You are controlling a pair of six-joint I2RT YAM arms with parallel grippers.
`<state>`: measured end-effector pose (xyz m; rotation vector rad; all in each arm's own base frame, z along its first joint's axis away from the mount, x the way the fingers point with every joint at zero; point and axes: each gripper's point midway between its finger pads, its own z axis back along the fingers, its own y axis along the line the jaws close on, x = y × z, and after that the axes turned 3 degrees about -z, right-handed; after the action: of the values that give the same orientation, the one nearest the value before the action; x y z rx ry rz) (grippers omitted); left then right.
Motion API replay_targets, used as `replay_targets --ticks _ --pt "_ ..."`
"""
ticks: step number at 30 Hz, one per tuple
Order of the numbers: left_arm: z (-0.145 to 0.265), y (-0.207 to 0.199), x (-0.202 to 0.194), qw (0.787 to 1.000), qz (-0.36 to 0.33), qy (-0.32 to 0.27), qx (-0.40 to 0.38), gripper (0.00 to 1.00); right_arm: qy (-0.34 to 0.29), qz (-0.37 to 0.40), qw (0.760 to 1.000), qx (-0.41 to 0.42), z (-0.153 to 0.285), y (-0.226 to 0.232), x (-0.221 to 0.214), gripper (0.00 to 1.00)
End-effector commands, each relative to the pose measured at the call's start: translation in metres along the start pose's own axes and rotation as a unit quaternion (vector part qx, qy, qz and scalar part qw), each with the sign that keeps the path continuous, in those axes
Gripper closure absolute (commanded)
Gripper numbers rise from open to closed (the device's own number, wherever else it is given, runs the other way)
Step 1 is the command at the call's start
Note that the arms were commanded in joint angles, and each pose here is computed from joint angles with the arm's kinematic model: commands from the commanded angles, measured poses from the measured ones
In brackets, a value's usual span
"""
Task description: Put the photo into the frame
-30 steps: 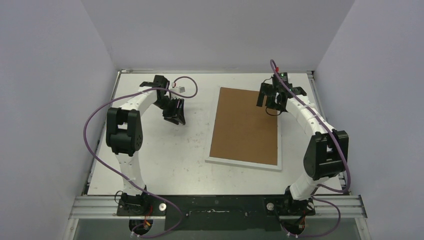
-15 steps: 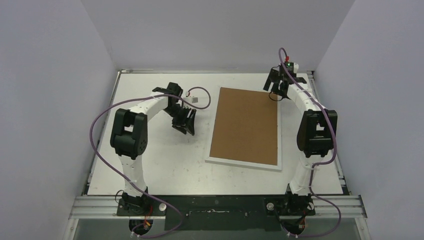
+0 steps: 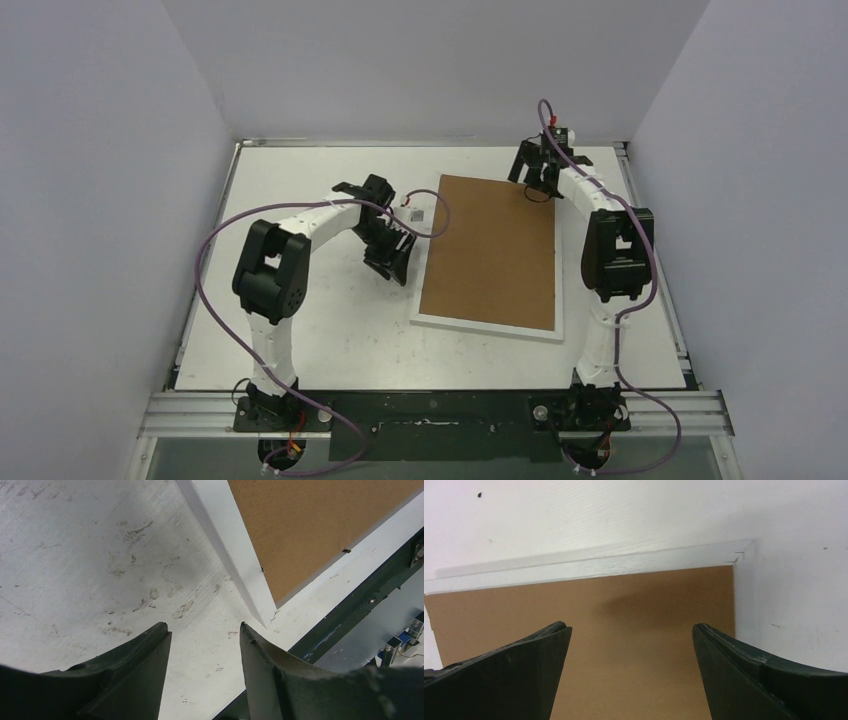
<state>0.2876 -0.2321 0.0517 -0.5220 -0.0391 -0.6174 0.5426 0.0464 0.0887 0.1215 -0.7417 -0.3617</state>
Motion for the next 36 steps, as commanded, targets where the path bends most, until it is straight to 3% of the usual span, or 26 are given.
replay_targets --ticks 1,22,36 --pt "0.017 -0.006 0.006 0.999 -0.023 -0.026 -0.003 0.49 -0.039 -0.001 0.999 0.038 -0.002 0.024 0.024 0.03" --pt "0.007 -0.010 -0.031 0.999 -0.039 0.005 -0.001 0.49 -0.037 0.007 0.997 0.072 -0.039 0.044 0.026 0.03" --pt "-0.007 -0.012 -0.039 0.999 -0.048 0.013 0.014 0.46 -0.019 0.011 0.996 0.090 -0.029 0.051 0.011 0.02"
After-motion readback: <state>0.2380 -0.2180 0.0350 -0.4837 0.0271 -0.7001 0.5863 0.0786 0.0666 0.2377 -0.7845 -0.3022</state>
